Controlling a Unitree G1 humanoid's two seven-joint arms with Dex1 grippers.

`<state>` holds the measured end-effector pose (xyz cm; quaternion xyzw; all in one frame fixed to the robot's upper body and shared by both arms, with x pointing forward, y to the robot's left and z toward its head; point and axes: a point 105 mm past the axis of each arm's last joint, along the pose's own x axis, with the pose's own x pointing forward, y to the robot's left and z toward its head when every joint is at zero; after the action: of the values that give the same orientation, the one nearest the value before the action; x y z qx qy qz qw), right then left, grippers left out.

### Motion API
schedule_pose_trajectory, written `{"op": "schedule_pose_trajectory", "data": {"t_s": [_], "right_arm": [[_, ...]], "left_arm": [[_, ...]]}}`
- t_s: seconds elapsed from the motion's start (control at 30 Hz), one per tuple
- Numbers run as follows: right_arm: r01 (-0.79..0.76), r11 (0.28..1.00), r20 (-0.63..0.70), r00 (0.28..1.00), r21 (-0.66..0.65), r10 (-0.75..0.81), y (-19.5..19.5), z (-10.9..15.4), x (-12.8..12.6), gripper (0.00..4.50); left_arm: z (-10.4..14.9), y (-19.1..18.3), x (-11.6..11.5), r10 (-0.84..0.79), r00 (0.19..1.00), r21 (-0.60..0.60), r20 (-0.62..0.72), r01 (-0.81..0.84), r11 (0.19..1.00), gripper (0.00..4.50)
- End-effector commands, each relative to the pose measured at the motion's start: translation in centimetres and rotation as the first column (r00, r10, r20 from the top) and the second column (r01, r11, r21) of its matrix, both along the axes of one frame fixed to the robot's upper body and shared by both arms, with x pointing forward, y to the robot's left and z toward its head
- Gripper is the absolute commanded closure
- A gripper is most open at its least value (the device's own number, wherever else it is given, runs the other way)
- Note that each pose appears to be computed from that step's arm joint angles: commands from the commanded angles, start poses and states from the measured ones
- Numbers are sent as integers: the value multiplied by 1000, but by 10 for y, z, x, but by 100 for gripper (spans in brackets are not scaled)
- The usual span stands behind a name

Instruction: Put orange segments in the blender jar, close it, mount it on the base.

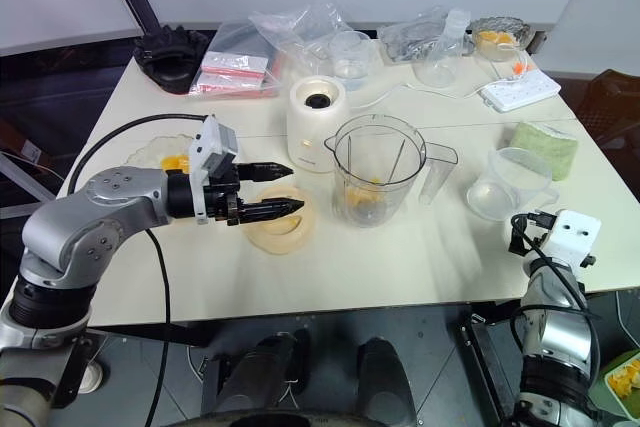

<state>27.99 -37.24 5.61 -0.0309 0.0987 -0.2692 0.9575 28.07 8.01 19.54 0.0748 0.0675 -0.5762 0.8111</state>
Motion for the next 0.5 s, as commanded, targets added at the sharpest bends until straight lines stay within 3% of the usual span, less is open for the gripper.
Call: {"op": "schedule_pose_trajectory", "data": {"t_s": [0.03,0.2,0.4,0.5], "right_arm": [[-73,996,79,994,-48,77,14,21,-5,5],[-129,987,91,986,-101,138,26,27,-22,5],[-247,959,82,962,-137,259,43,37,-53,5],[-368,919,42,925,-139,377,56,51,-83,5]], "left_arm": [[1,7,8,31,999,12,39,-32,999,110],[-9,18,27,57,995,105,85,-66,992,110],[-26,27,50,-34,988,269,152,-8,963,110],[-38,27,73,-74,989,333,130,27,943,110]]}}
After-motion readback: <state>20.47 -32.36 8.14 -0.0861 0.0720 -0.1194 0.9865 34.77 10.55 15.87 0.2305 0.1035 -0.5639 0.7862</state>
